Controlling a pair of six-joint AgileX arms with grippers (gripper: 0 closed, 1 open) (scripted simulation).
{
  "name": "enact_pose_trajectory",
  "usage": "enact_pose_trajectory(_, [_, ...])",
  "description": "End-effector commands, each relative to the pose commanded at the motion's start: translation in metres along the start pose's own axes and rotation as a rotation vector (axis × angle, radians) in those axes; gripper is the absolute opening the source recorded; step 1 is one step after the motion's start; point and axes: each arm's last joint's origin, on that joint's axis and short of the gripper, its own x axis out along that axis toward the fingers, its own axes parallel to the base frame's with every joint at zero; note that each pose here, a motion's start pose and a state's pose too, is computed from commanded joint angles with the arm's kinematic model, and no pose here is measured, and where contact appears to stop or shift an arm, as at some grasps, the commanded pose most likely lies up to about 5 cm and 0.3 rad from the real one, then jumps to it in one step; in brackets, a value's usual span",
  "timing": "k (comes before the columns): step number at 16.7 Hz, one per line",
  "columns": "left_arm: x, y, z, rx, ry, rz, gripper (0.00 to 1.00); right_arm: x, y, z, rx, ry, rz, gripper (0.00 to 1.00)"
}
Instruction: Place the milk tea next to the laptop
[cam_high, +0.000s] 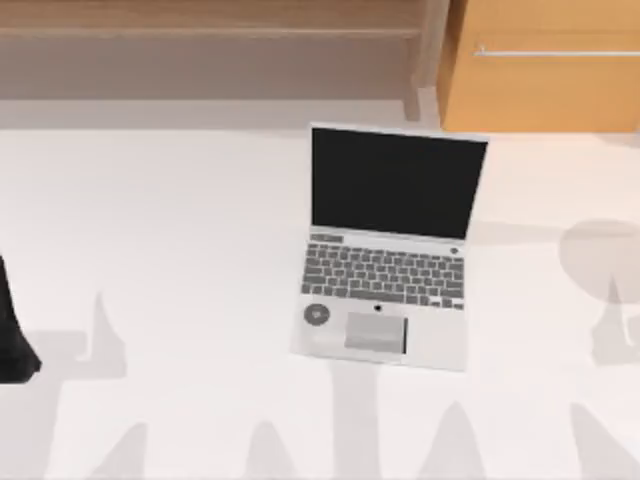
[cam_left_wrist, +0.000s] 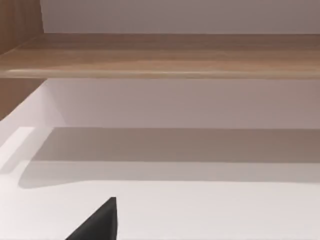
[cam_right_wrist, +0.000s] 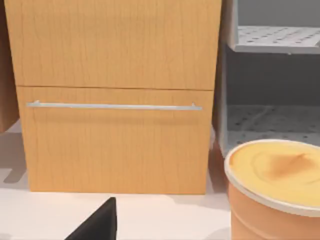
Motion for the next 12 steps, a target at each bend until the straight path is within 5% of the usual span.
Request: enact_pose_trajectory(12, [0.0, 0.0, 0.0, 0.0, 0.0, 0.0, 1.0, 0.062, -0.044, -0.046, 0.002, 0.188, -0.006, 1.0])
